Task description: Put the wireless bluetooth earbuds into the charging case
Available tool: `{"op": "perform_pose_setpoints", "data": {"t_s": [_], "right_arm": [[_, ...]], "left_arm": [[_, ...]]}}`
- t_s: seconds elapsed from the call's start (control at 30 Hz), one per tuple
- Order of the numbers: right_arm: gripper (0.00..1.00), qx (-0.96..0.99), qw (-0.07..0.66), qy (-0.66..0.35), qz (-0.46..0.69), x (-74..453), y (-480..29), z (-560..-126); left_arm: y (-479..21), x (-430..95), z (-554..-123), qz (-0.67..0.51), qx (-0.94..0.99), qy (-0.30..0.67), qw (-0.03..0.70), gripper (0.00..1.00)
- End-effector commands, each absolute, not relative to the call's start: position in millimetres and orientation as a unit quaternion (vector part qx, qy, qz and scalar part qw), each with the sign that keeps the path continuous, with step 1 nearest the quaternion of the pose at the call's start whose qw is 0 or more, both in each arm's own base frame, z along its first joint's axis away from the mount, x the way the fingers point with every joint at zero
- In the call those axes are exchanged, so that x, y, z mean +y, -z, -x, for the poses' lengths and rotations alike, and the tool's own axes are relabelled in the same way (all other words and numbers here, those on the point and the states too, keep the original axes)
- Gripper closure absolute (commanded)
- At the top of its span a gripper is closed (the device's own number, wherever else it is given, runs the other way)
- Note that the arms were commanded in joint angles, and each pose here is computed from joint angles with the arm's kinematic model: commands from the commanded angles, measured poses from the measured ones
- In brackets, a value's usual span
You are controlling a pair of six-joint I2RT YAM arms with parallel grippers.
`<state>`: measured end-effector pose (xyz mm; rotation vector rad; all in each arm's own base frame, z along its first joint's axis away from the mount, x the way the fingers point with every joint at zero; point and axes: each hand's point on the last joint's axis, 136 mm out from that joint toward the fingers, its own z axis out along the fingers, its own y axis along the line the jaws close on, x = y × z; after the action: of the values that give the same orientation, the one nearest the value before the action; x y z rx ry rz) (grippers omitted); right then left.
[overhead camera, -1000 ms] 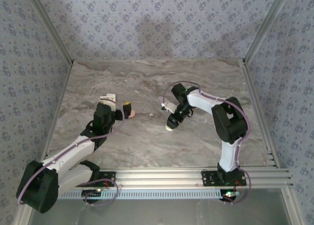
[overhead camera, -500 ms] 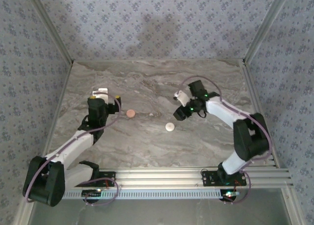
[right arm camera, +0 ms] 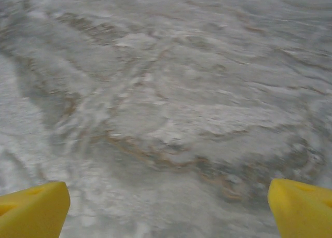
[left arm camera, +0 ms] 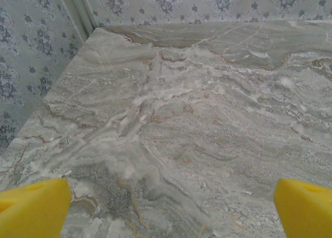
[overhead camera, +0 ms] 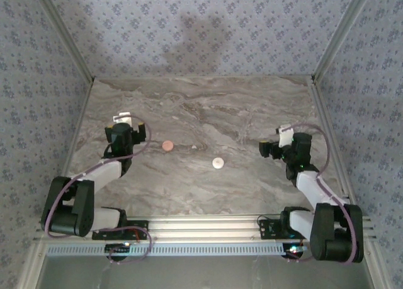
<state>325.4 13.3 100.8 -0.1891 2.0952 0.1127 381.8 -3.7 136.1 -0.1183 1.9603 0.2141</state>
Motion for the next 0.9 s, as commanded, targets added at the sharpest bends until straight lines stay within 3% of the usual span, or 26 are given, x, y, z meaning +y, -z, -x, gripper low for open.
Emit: {"op": "perform_pose_setpoints", "data": {"t_s": [0.0, 0.33, 0.87], "right_arm": [[0.00, 0.833, 0.552, -0.013, 0.020, -14.8, -112.5, -330.2], [0.00, 0.807, 0.590, 0.001, 0.025, -21.3, -119.9, -347.6], [0.00, 0.811, 0.583, -0.007, 0.057, 9.1, -106.6, -375.2]], "left_arm": [[-155.9, 1.5, -388.1, 0.060, 0.806, -0.086, 0.582, 0.00], [-128.4, 17.3, -365.0, 0.079, 0.805, -0.096, 0.580, 0.00], [-93.3, 40.3, -390.3, 0.100, 0.812, -0.083, 0.569, 0.00]]}}
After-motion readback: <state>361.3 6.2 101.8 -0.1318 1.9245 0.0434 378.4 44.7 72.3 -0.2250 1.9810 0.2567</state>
